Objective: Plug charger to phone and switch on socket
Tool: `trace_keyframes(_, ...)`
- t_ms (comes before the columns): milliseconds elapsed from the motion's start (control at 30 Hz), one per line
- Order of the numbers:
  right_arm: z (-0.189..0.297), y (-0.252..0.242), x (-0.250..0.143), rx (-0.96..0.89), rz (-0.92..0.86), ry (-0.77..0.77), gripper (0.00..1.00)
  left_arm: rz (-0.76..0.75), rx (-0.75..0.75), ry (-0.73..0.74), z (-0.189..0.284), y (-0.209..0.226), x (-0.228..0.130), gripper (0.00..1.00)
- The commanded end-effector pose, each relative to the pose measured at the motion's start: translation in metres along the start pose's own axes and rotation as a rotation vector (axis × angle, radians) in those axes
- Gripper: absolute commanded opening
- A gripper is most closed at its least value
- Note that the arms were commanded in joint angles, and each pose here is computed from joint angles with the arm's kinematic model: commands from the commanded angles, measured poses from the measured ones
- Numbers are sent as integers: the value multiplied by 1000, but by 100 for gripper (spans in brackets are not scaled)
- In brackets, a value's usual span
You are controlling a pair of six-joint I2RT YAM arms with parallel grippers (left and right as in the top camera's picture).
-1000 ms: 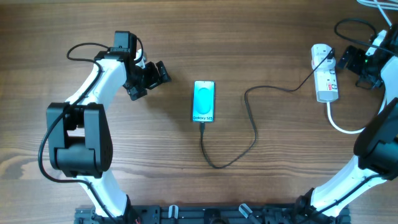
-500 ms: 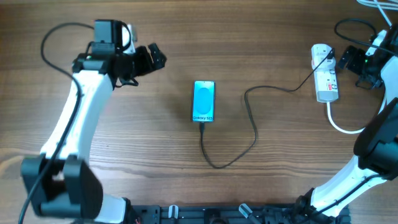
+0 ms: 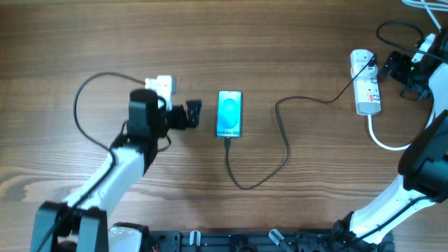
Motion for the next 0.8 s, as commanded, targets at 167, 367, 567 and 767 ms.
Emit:
trace_keyframes(167,5,1,3,11,12,-14,100,110,121,-90,42,31,-80,100)
trace_keyframes(367,5,1,3,11,11,-14,100,103,153,-146,60,39,-101,100)
trace_keyframes(567,5,1,3,11,11,-14,100,108,184,-126,72,42,-110,100)
trace_keyframes(767,5,1,3,11,11,-14,100,95,180,-222,92,37,-96,100)
Point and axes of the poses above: each gripper's point midway between its finger pads, its own z axis back along the fingers, its own y axis along the line the jaws close on, x = y × z, the point moved 2 cm from there along z, back along the fingers
